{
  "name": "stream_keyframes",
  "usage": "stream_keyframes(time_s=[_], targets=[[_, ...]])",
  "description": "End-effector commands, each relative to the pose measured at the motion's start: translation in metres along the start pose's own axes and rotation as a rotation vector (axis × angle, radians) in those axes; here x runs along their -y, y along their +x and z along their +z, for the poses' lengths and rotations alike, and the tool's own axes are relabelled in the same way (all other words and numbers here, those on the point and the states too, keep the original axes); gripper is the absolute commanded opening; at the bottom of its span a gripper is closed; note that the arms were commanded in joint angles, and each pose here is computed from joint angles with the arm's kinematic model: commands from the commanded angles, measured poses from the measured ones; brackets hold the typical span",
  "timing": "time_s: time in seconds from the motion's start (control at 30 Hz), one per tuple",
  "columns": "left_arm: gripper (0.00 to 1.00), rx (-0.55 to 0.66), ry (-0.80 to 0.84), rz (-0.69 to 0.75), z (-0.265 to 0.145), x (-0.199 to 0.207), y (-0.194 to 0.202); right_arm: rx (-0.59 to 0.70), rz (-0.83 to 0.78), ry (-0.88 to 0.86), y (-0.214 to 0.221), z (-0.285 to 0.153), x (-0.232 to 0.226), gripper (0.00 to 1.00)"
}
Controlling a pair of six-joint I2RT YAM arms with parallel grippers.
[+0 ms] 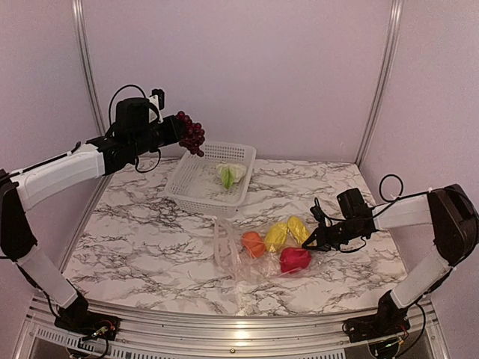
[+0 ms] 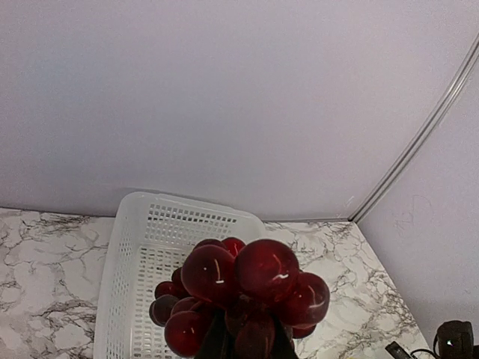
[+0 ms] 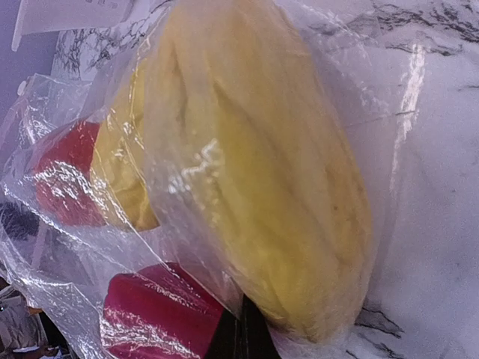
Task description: Open the zip-top bag and remove the fake food
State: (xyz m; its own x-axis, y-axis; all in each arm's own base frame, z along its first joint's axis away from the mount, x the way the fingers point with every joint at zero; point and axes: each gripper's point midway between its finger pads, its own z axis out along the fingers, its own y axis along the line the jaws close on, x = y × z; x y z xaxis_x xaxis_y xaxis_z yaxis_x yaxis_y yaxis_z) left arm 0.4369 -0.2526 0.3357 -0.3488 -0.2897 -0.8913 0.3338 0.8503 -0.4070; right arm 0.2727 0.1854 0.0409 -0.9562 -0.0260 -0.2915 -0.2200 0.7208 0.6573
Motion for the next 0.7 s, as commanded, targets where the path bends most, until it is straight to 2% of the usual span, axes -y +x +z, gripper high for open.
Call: stream_keyframes(time_s=[0.0, 0.17, 0.33, 0.47, 0.6, 0.67], targets=[[0.0, 0.047, -0.122, 0.038, 0.052, -0.031, -0.026, 0.002, 0.062, 0.096, -0.002, 0.0, 0.022, 0.0], [0.0, 0.014, -0.141, 0.072, 0.125, -0.05, -0.009, 0.002, 0.076, 0.076, -0.006, 0.001, 0.018, 0.0], [0.0, -0.048, -0.167, 0.094, 0.179, -0.068, 0.032, 0.014, 0.083, 0.068, -0.012, -0.001, 0.013, 0.0], [0.0, -0.09, -0.225, 0.091, 0.203, -0.093, 0.07, 0.013, 0.089, 0.054, -0.014, -0.002, 0.01, 0.0], [0.0, -0.168, -0.267, 0.048, 0.209, -0.116, 0.104, 0.007, 0.085, 0.035, -0.014, 0.0, 0.005, 0.0], [0.18, -0.232, -0.261, 0.03, 0.204, -0.119, 0.116, 0.0, 0.074, 0.018, -0.013, 0.002, 0.0, 0.0]])
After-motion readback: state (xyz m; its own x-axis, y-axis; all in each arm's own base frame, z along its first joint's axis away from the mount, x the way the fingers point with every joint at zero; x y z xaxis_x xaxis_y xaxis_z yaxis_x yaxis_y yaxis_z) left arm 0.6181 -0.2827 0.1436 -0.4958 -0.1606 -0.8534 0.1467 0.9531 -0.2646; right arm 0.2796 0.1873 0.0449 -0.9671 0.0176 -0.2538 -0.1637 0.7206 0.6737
